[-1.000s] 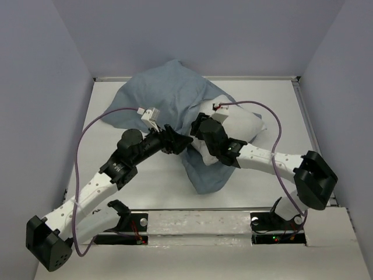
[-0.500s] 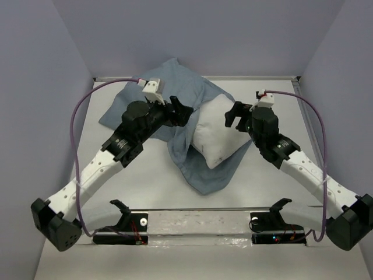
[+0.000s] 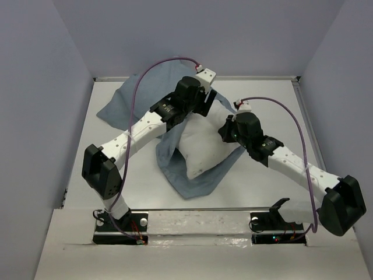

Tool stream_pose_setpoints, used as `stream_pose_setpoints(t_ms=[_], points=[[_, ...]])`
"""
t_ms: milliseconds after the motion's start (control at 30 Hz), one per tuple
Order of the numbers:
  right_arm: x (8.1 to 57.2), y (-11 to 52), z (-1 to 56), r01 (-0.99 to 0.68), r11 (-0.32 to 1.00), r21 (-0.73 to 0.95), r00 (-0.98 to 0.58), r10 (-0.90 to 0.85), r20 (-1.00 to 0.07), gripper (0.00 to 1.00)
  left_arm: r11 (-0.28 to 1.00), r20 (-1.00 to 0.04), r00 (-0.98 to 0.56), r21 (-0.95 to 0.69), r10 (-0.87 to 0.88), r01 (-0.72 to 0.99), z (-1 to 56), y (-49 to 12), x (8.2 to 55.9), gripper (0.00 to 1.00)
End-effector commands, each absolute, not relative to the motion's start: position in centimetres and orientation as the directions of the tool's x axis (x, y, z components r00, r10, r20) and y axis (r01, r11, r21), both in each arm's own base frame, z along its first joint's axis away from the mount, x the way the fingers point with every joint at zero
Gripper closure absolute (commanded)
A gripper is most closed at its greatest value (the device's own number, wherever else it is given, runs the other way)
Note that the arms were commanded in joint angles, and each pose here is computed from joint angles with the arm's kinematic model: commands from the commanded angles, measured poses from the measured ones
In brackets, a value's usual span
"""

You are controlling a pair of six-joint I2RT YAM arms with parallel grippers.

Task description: Put the pillow into the pillowcase

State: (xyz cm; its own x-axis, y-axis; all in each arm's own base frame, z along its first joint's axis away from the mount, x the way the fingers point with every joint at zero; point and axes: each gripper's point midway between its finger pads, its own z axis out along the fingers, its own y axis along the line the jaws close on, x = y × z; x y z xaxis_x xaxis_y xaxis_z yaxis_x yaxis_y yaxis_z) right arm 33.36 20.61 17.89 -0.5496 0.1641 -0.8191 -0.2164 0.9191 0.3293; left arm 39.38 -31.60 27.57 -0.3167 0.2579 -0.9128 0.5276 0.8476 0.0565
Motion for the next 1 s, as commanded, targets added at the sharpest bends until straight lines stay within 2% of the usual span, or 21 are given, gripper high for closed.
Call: stream_pose_setpoints(t_ms=[0, 133, 300, 467, 567, 633, 667, 767, 800, 833, 867, 900, 933, 967], points=[[29.1, 24.2, 18.2, -0.294, 0.845, 0.447, -0.591, 0.207, -0.78, 1.0, 0.764, -0.875, -0.195, 0.254, 0.443, 0.594, 28.9, -31.2, 39.1, 0.18], [27.5, 25.0, 18.5, -0.308, 0.81, 0.5, -0.593, 0.248, -0.766, 1.0, 0.65, -0.852, -0.149, 0.257, 0.501, 0.715, 27.6, -33.3, 37.4, 0.18], [27.2, 24.7, 18.8, -0.313, 0.809, 0.498, -0.59, 0.245, -0.769, 1.0, 0.666, -0.81, -0.172, 0.317, 0.56, 0.675, 25.4, -32.7, 38.9, 0.18], [26.9, 24.2, 19.1, -0.315, 0.813, 0.49, -0.575, 0.247, -0.78, 1.0, 0.594, -0.776, -0.181, 0.286, 0.604, 0.752, 22.2, -35.2, 38.3, 0.18], [26.6, 24.3, 19.4, -0.327, 0.802, 0.499, -0.578, 0.248, -0.777, 1.0, 0.627, -0.763, -0.182, 0.342, 0.62, 0.7, 22.0, -35.3, 39.8, 0.2], [26.3, 24.5, 19.9, -0.347, 0.788, 0.509, -0.572, 0.252, -0.78, 1.0, 0.672, -0.747, -0.207, 0.394, 0.632, 0.628, 21.7, -34.7, 41.5, 0.27], [26.1, 24.4, 20.1, -0.355, 0.783, 0.51, -0.569, 0.252, -0.783, 1.0, 0.707, -0.76, -0.209, 0.415, 0.616, 0.573, 22.4, -34.4, 42.5, 0.42], [25.6, 24.3, 19.9, -0.371, 0.777, 0.509, -0.573, 0.241, -0.784, 1.0, 0.749, -0.79, -0.194, 0.427, 0.582, 0.507, 23.0, -34.6, 44.0, 0.61], [25.5, 24.2, 20.1, -0.376, 0.774, 0.509, -0.567, 0.242, -0.787, 1.0, 0.762, -0.795, -0.194, 0.433, 0.574, 0.481, 23.2, -34.4, 44.4, 0.78], [25.3, 24.2, 20.0, -0.377, 0.774, 0.509, -0.569, 0.241, -0.786, 1.0, 0.78, -0.812, -0.183, 0.43, 0.554, 0.454, 23.8, -34.4, 44.9, 0.85], [25.2, 24.0, 19.8, -0.375, 0.778, 0.505, -0.572, 0.235, -0.786, 1.0, 0.79, -0.819, -0.179, 0.43, 0.545, 0.438, 24.0, -34.3, 45.1, 0.97], [25.3, 23.9, 19.5, -0.371, 0.784, 0.498, -0.573, 0.229, -0.787, 0.98, 0.796, -0.831, -0.167, 0.42, 0.53, 0.435, 24.7, -34.4, 45.0, 1.0], [25.4, 23.8, 19.3, -0.365, 0.793, 0.488, -0.573, 0.221, -0.789, 0.92, 0.81, -0.852, -0.157, 0.394, 0.499, 0.435, 25.1, -34.7, 44.9, 1.0], [25.6, 23.6, 19.4, -0.362, 0.808, 0.465, -0.57, 0.203, -0.796, 0.64, 0.809, -0.868, -0.145, 0.365, 0.474, 0.46, 25.5, -35.3, 44.6, 1.0]])
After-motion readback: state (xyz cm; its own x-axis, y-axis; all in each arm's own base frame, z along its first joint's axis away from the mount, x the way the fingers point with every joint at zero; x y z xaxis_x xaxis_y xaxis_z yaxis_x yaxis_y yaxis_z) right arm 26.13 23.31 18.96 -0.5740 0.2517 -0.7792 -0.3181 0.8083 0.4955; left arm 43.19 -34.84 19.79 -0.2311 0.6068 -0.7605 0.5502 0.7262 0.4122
